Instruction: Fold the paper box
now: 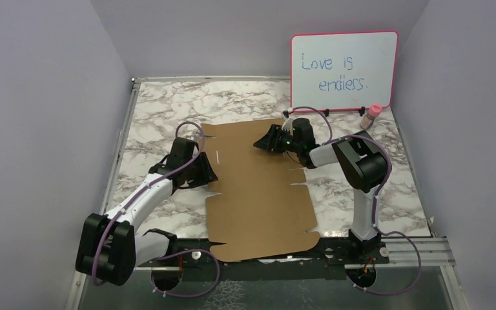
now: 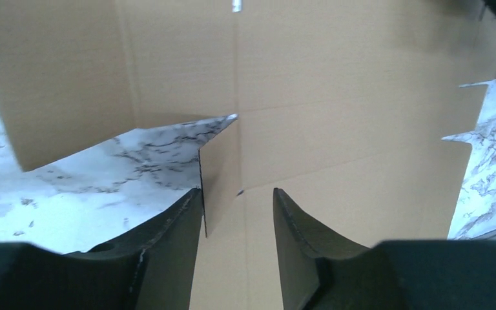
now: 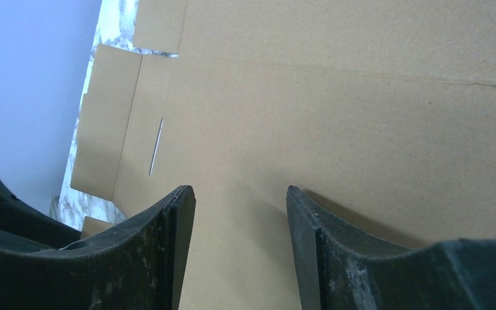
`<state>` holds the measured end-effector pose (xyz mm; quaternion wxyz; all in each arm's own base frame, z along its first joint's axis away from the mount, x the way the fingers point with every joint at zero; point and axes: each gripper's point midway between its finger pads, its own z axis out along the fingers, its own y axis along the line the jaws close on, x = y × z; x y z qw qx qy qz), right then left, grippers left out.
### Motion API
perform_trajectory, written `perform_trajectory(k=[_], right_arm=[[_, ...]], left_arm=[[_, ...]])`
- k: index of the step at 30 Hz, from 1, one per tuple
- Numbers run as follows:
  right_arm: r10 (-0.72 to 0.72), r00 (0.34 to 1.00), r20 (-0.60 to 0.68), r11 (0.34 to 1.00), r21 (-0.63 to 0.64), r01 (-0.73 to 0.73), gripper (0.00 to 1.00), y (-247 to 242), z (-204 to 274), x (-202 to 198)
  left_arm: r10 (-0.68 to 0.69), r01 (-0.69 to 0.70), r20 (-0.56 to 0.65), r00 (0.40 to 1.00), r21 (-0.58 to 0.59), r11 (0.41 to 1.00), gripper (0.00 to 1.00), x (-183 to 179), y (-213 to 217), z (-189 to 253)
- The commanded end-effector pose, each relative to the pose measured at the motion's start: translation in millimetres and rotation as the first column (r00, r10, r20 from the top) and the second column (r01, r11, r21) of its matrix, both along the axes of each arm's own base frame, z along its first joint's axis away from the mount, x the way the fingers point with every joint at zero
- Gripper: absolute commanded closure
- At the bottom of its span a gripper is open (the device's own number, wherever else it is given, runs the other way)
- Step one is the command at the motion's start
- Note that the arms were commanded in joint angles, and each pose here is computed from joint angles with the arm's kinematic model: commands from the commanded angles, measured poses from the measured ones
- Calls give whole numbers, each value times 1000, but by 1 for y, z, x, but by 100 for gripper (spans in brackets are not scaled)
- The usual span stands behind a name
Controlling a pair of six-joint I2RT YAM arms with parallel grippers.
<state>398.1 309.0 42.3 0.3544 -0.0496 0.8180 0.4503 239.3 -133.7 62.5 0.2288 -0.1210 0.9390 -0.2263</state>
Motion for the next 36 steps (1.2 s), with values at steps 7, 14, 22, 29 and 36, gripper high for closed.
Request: perform_trajectory(k=[7,14,22,29,36], right_arm=[[-4,995,-100,998,-61,-2,40,-7,-39,-18],[-4,995,-100,998,-61,-2,40,-8,-39,-19],[2,995,-102,998,-59,-8,40,-8,-40,-20],[5,995,-102,998,-56,-11,40,-7,-40,-21],[6,995,-101,998,-56,-12,40,-7,-40,-21]], left_arm=[[-56,47,109,992,88,995,60,21,-35,29],[-102,90,79,992,148,985,60,18,-53,18],[-1,-23,120,993,204,979,44,14,-12,17],[69,-73,136,988,21,997,44,11,8,11],[95,-92,84,992,-44,995,44,5,13,-15]])
